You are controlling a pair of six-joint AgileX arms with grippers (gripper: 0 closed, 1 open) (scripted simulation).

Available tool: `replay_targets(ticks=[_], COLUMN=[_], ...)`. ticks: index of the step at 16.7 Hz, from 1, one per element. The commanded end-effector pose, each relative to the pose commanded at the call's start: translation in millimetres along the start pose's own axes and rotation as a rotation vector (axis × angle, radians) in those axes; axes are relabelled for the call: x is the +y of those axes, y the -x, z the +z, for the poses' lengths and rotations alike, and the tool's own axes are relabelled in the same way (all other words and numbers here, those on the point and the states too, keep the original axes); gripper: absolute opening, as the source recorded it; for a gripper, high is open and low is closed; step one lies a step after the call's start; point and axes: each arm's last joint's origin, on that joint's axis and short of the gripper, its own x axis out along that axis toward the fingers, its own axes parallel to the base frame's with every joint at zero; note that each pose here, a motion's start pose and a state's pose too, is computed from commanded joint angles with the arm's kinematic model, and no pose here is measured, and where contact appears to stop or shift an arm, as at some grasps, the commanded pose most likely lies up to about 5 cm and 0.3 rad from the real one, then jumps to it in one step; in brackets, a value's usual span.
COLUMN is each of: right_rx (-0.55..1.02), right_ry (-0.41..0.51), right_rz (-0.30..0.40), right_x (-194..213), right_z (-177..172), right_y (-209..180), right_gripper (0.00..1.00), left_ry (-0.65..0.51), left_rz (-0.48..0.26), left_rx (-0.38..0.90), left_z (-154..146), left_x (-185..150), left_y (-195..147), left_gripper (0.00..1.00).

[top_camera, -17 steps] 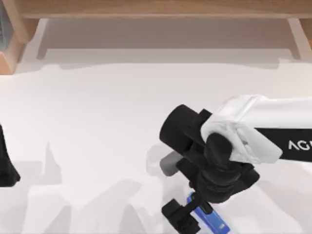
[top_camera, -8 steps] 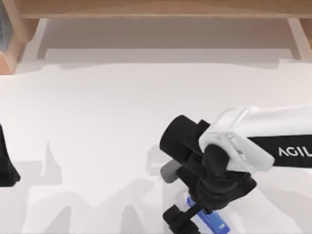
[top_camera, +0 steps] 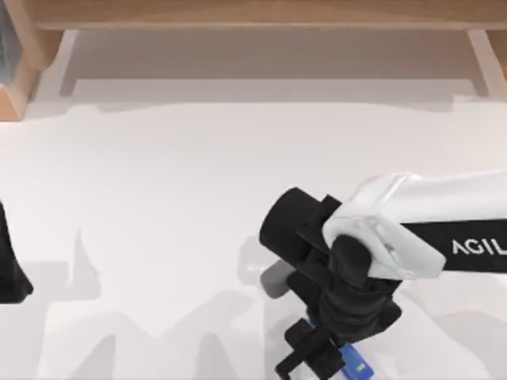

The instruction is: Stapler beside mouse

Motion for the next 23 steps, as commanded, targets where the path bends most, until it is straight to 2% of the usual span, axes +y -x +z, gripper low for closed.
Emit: replay_targets(ticks=[3, 4, 13, 23], right_rx=[0.0, 0.0, -0.004, -0.003], right_ry=[0.0, 0.0, 0.0, 0.0], right_rz=[0.0, 0.0, -0.003, -0.003], right_x=[0.0, 0.0, -0.4, -0.6], right_z=[0.0, 0.0, 0.5, 0.1], right_y=[0.0, 0.0, 2.0, 30.9], right_gripper=[0.02, 0.0, 0.0, 0.0], left_ry=[0.0, 0.0, 0.0, 0.0], left_rz=[0.0, 0.0, 0.0, 0.0], left_rx=[0.0, 0.0, 0.0, 0.0], left_z=[0.0, 0.0, 0.0, 0.0], left_x=[0.0, 0.0, 0.0, 0.0], left_y=[0.0, 0.0, 0.0, 0.0], left_gripper=[1.0, 1.0, 1.0, 1.0])
